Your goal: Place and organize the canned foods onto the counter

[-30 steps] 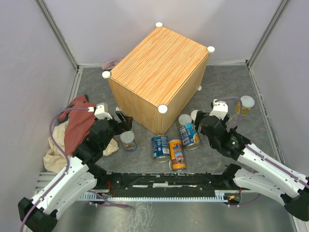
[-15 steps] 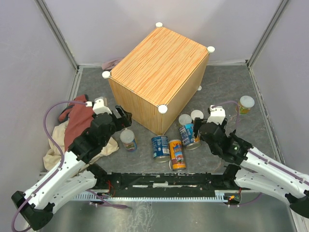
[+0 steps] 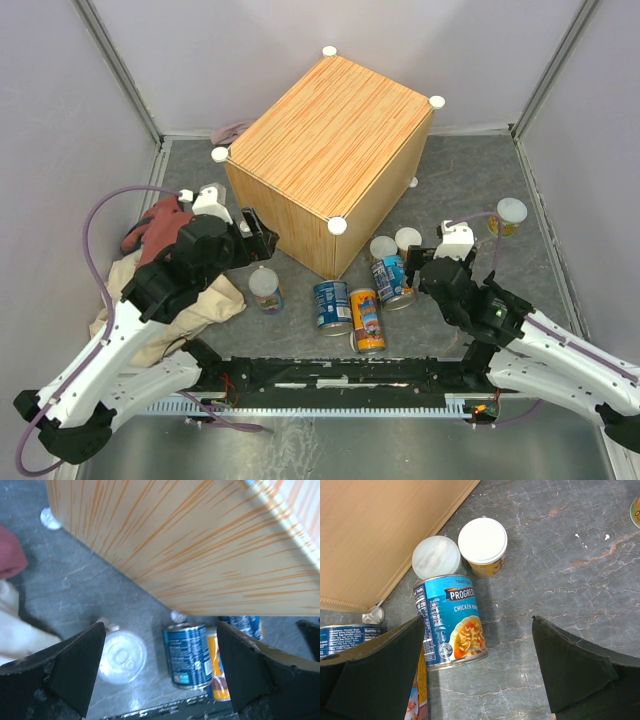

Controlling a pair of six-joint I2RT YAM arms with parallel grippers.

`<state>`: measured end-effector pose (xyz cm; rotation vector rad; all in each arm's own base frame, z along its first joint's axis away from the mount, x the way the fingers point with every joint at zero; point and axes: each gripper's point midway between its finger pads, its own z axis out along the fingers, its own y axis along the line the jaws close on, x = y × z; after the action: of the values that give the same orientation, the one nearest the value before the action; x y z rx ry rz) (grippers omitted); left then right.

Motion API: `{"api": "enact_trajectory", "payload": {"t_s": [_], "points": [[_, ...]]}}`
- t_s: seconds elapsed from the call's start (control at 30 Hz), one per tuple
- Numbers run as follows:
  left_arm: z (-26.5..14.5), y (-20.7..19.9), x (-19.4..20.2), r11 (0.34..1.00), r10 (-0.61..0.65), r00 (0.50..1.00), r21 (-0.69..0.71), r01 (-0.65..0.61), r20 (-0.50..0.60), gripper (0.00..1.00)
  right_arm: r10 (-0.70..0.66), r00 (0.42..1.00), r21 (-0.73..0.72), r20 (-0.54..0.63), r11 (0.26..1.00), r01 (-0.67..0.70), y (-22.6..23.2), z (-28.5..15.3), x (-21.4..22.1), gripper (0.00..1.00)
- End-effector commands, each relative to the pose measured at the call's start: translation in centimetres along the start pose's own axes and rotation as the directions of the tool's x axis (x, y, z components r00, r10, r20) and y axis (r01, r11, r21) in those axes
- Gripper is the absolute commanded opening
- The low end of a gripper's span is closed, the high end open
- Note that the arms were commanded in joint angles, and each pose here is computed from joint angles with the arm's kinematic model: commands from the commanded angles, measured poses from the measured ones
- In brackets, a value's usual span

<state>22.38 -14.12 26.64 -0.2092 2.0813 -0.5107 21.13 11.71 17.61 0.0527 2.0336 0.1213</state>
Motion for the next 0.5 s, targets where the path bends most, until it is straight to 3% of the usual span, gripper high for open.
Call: {"api": "enact_trajectory", "payload": {"t_s": [0.0,0.23,0.47], "points": [[-1.2,1.5,1.8,0.994,0.066,0.989,-0.074,-0.076,-0.132,0.98,0.024,0.999,-0.016,0.035,1.0,-0.024,0.2,-0.8,-1.7,0.96],[-1.4,3.3,3.9,0.981,0.082,0.967,-0.153,-0.122,-0.24,0.99,0.035,0.999,-0.03,0.026,0.999,-0.034,0.1,-0.8,-1.1,0.96],[-1.8,3.3,5.4,0.985,0.05,0.956,-0.143,-0.095,-0.289,0.99,0.043,0.999,-0.043,0.016,0.998,-0.043,-0.1,-0.9,-0.3,0.97]]}}
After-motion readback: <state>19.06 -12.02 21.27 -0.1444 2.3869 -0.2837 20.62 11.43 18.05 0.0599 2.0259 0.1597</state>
